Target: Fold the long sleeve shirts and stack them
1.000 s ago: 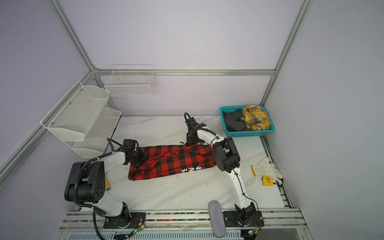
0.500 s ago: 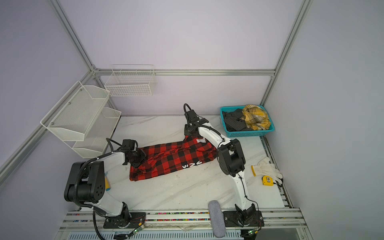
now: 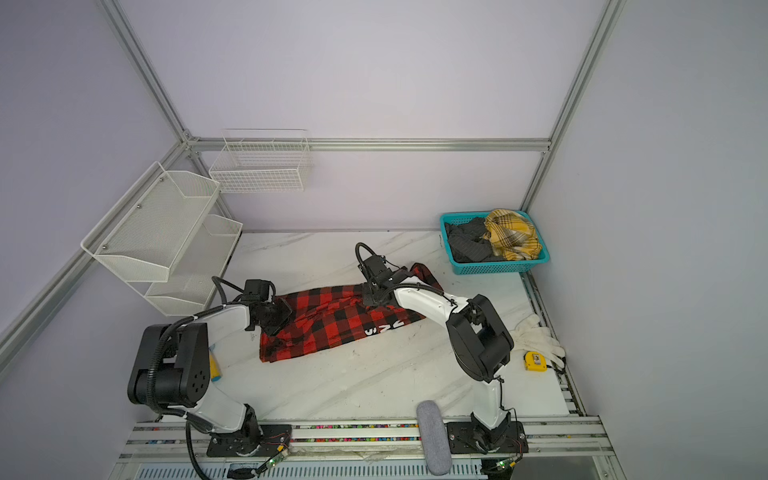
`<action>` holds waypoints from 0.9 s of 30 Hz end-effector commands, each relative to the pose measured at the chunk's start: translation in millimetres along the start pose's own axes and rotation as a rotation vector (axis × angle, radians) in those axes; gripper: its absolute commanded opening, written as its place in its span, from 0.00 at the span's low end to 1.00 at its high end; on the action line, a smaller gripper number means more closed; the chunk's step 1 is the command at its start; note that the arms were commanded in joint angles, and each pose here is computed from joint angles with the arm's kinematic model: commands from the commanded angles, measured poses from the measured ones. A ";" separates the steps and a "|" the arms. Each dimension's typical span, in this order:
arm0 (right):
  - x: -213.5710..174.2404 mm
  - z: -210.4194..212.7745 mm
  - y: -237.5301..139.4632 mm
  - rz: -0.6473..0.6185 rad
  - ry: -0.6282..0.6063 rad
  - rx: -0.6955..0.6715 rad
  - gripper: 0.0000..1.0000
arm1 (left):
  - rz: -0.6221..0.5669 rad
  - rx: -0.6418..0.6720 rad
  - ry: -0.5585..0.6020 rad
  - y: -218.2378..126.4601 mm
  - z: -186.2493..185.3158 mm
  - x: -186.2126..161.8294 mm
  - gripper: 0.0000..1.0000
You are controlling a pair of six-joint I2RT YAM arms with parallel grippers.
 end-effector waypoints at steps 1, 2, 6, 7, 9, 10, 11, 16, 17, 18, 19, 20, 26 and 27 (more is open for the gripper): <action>-16.5 -4.4 -3.9 0.016 0.032 -0.033 0.15 | 0.079 0.171 -0.025 11.7 34.8 -21.0 0.00; -14.8 -6.8 -7.7 0.001 0.038 -0.061 0.27 | 0.079 0.171 -0.025 12.0 34.8 -20.6 0.00; 36.6 -10.1 -51.4 -0.140 0.059 -0.057 0.52 | 0.085 0.175 -0.015 13.6 34.6 -20.0 0.00; 54.7 -13.5 -61.8 -0.170 0.076 -0.049 0.54 | 0.084 0.175 -0.013 13.5 34.3 -19.7 0.00; 84.9 -21.4 -71.3 -0.198 0.100 -0.039 0.57 | 0.085 0.176 -0.010 13.5 34.3 -19.7 0.00; 98.2 -25.9 -68.5 -0.194 0.106 -0.036 0.60 | 0.086 0.175 -0.008 13.5 34.3 -19.9 0.00; 107.5 -29.5 -62.3 -0.174 0.105 -0.036 0.61 | 0.084 0.174 -0.008 13.3 33.9 -19.4 0.00; 143.9 -46.5 -13.3 -0.082 0.096 -0.089 0.69 | 0.084 0.176 -0.005 13.8 33.9 -19.1 0.00; 148.0 -51.9 -4.7 -0.063 0.106 -0.097 0.69 | 0.083 0.174 -0.003 13.7 33.3 -18.5 0.00; 150.7 -56.9 3.1 -0.046 0.115 -0.111 0.69 | 0.085 0.175 -0.003 13.8 33.2 -18.7 0.00; 151.4 -61.2 11.0 -0.029 0.122 -0.123 0.69 | 0.085 0.176 -0.004 14.0 33.5 -18.5 0.00; 151.2 -64.2 15.8 -0.015 0.131 -0.126 0.68 | 0.086 0.176 -0.003 14.2 33.3 -18.3 0.00; 131.9 -71.4 33.0 0.053 0.139 -0.112 0.65 | 0.084 0.175 0.000 14.0 32.8 -17.8 0.00; 128.4 -72.8 34.7 0.058 0.143 -0.108 0.64 | 0.085 0.175 0.000 14.0 33.0 -17.9 0.00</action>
Point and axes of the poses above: each gripper's point midway between its finger pads, its own y axis out along the fingers, its own z axis along the line the jaws close on, x = y × z, the point moved 10 cm from there along -y, back along the fingers, and after that the axes turned 2 degrees about y, right-handed, at the moved point
